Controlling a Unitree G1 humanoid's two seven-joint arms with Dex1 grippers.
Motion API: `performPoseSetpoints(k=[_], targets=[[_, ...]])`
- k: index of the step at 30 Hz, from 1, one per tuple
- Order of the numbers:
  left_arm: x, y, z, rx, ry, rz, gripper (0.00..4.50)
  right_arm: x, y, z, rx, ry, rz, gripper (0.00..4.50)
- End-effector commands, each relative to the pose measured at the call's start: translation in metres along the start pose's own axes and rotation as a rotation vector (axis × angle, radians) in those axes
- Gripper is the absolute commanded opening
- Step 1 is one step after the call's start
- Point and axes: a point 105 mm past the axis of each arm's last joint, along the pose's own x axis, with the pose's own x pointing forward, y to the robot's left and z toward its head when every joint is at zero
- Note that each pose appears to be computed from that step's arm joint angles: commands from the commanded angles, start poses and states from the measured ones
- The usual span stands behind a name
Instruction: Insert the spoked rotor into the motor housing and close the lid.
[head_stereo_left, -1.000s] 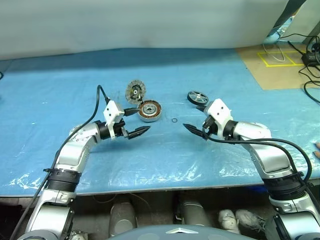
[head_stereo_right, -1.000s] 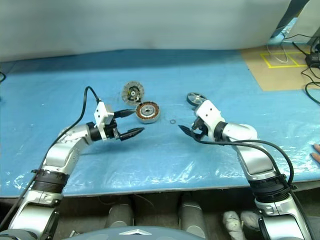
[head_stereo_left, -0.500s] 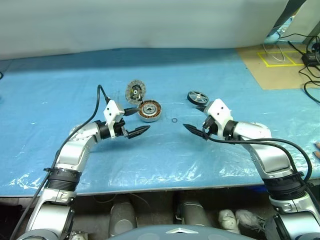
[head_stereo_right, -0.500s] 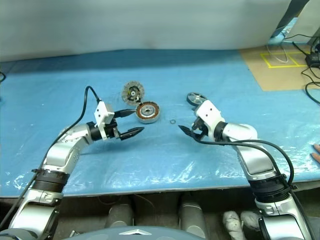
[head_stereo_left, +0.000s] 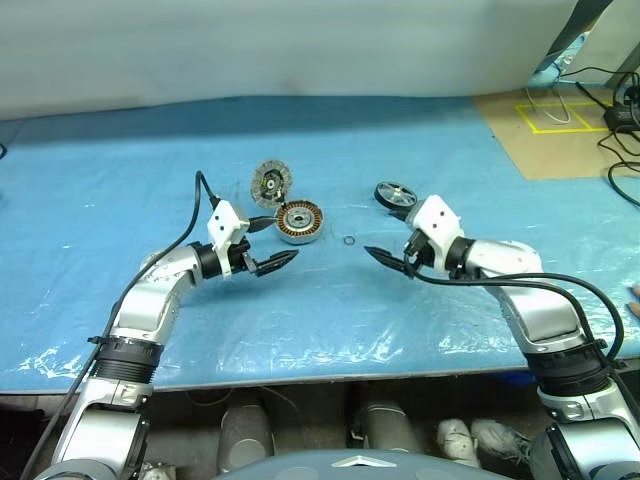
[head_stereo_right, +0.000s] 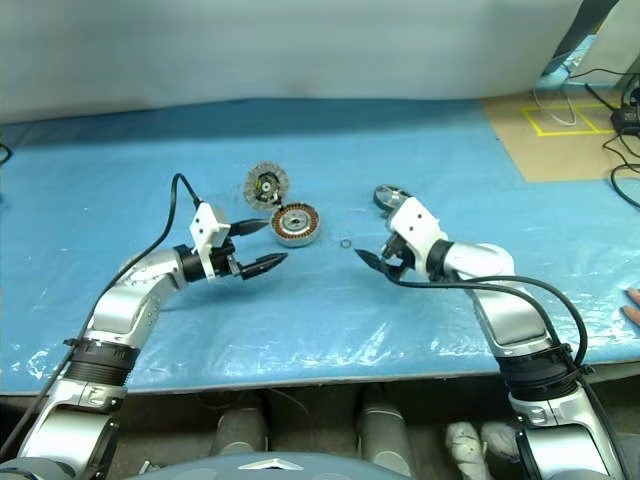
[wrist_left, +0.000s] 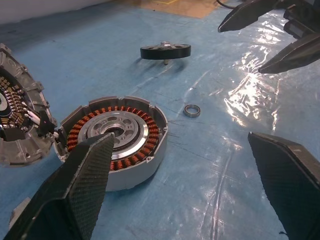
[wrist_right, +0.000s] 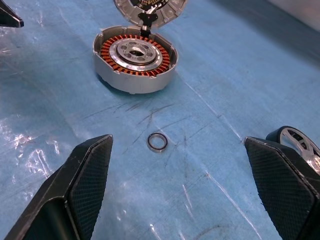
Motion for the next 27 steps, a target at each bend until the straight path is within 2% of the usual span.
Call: performPoseSetpoints(k=[1, 3, 7, 15, 20, 27], targets=[[-0.003, 0.001, 0.011, 0.044, -0.021, 0.003, 4.5, 0.002, 0.003, 0.014, -0.064, -0.038, 0.027, 4.43], [-0.006, 0.004, 0.011, 0.042, -0.022, 0.015, 4.5, 0.007, 0.008, 0.02, -0.087, -0.056, 0.062, 4.43], [-0.014, 0.005, 0.007, 0.048, -0.017, 0.01, 4.5, 0.041, 0.013, 0.035, -0.266, -0.03, 0.18, 4.43], [-0.028, 0.004, -0.005, 0.018, 0.002, 0.044, 4.5, 0.096, 0.013, 0.068, -0.494, -0.023, 0.377, 4.43], [-0.039, 0.002, -0.013, -0.002, 0.023, 0.077, 4.5, 0.117, 0.014, 0.068, -0.608, 0.032, 0.455, 4.43], [-0.04, -0.006, -0.017, -0.021, 0.022, 0.099, 4.5, 0.127, 0.019, 0.055, -0.713, 0.104, 0.534, 4.43]])
